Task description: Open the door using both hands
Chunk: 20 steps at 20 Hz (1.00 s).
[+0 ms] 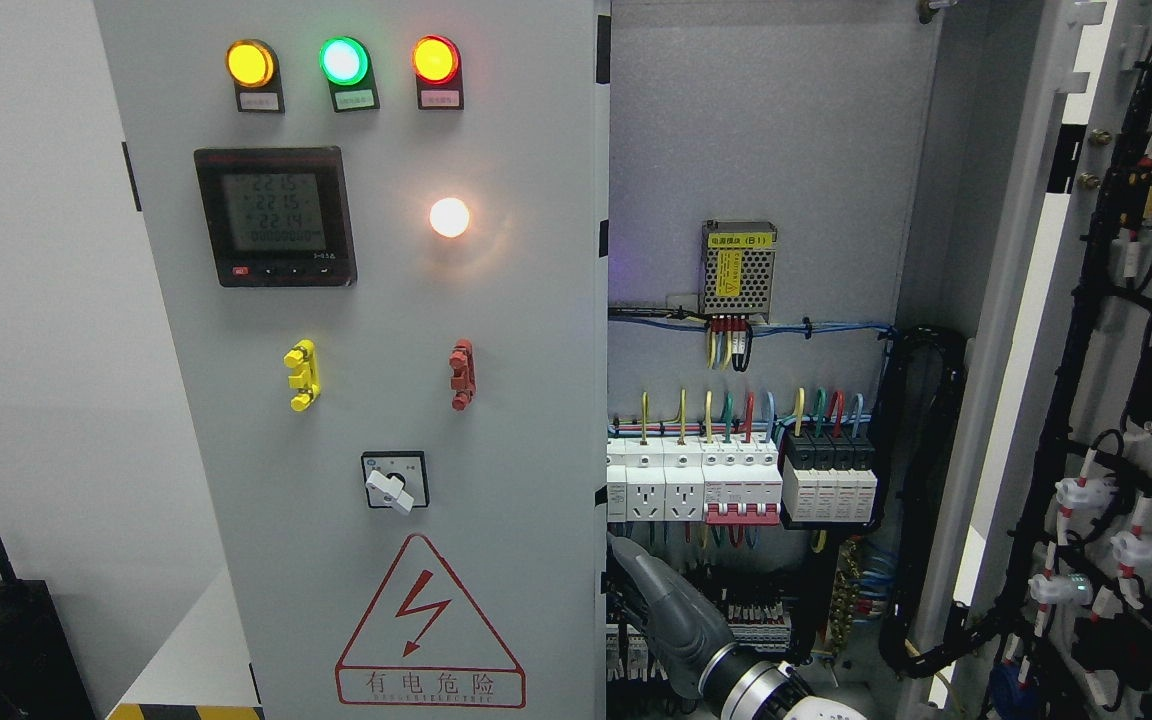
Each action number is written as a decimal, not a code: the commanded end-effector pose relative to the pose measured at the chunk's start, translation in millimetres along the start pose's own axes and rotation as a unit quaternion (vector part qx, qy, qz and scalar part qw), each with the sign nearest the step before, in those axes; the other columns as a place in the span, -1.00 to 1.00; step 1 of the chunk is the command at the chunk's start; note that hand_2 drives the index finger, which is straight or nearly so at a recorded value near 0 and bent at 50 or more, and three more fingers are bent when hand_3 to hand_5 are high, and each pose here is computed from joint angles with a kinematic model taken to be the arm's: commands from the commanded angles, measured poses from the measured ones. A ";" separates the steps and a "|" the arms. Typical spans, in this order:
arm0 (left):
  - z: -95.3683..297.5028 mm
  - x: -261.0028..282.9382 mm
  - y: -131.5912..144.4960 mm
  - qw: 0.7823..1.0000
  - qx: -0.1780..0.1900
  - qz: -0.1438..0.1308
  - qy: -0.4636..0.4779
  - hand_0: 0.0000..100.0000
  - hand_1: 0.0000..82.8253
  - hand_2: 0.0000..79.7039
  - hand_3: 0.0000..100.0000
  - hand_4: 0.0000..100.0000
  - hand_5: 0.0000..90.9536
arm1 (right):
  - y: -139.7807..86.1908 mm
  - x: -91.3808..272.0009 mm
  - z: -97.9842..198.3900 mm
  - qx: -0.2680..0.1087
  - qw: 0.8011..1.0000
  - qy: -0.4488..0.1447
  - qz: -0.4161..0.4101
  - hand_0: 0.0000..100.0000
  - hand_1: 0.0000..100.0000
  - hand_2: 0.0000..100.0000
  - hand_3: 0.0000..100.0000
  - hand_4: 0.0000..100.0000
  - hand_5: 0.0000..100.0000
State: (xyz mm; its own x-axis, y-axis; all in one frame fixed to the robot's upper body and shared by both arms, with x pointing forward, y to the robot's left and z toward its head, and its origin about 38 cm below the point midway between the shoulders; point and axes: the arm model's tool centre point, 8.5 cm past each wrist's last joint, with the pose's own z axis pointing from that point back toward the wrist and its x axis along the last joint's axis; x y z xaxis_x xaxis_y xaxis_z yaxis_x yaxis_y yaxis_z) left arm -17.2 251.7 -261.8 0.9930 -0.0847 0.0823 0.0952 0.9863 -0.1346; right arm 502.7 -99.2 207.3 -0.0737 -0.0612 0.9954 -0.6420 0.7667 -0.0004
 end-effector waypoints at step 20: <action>-3.2 1.2 -17.0 1.000 -0.014 -0.005 0.000 -1.00 -1.00 -1.00 -1.00 -1.00 -1.00 | 8.3 1.1 -8.5 0.035 0.999 -0.005 -0.020 -0.24 -1.00 -1.00 -1.00 -1.00 -1.00</action>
State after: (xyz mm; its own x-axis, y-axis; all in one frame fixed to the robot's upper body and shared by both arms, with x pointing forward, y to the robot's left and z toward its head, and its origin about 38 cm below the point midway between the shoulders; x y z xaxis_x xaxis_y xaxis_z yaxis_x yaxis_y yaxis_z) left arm -17.3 251.6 -261.8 0.9929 -0.0864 0.0819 0.0970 0.9860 -0.1355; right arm 504.9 -97.5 208.1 -0.0596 -0.0791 0.9951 -0.6810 0.7321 0.0174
